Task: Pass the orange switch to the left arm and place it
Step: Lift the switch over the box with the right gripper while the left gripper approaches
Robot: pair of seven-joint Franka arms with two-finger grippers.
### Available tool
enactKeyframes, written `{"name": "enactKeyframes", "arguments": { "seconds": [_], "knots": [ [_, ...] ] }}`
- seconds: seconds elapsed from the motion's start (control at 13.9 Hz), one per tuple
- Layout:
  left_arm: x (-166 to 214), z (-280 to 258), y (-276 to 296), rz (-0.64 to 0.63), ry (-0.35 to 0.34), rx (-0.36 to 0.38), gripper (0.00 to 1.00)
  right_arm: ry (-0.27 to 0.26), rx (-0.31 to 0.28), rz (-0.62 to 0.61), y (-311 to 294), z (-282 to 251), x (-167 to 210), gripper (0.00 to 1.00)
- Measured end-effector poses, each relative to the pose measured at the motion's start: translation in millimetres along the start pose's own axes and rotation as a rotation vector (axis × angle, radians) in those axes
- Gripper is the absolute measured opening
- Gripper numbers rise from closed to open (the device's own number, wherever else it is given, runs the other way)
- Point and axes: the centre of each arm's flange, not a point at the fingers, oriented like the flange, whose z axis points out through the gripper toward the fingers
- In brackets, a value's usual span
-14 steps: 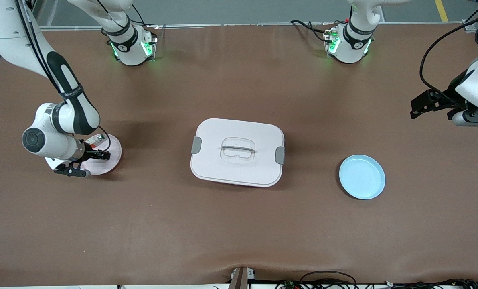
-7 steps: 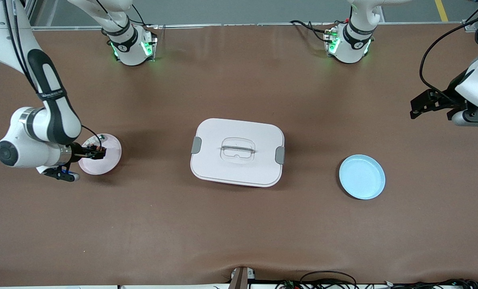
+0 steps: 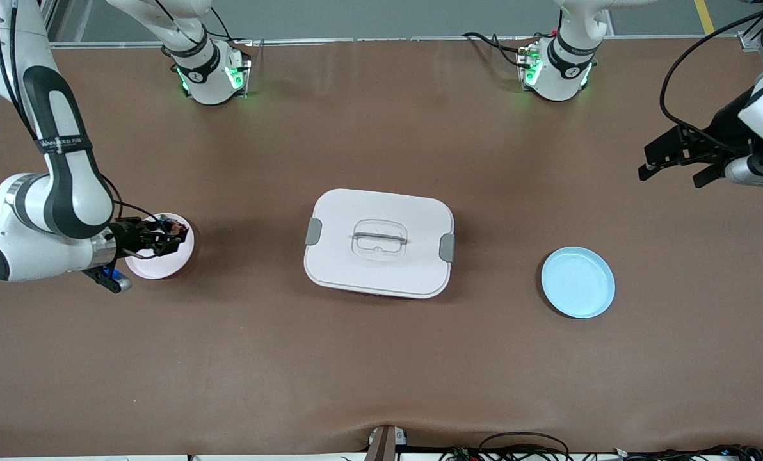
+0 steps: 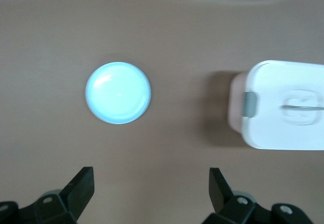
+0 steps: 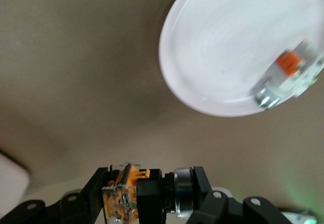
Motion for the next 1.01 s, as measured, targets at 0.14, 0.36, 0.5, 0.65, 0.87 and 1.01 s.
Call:
{"name": "enactKeyframes", "arguments": {
  "seconds": [0.14,0.36,0.5,0.65,0.87,1.01],
  "knots": [
    [0,-4,10,-0.001,0.003,-0.091,1.0,-0.036,0.031,0.059,-25,-1,-15,0.72],
    [-2,-1,34,0.006,-0.016,-0.22,1.0,-0.07,0.063,0.154,-64,-5,-38,0.72],
    [-4,8,65,0.016,-0.05,-0.29,1.0,-0.076,0.079,0.226,-109,-7,-65,0.72],
    [-3,25,99,0.023,-0.094,-0.358,1.0,-0.092,0.111,0.296,-156,-12,-100,0.72],
    [4,64,144,0.011,-0.152,-0.419,1.0,-0.144,0.186,0.395,-205,-15,-139,0.72],
    [9,92,169,0.008,-0.181,-0.463,1.0,-0.16,0.229,0.461,-225,-15,-151,0.72]
  ]
}}
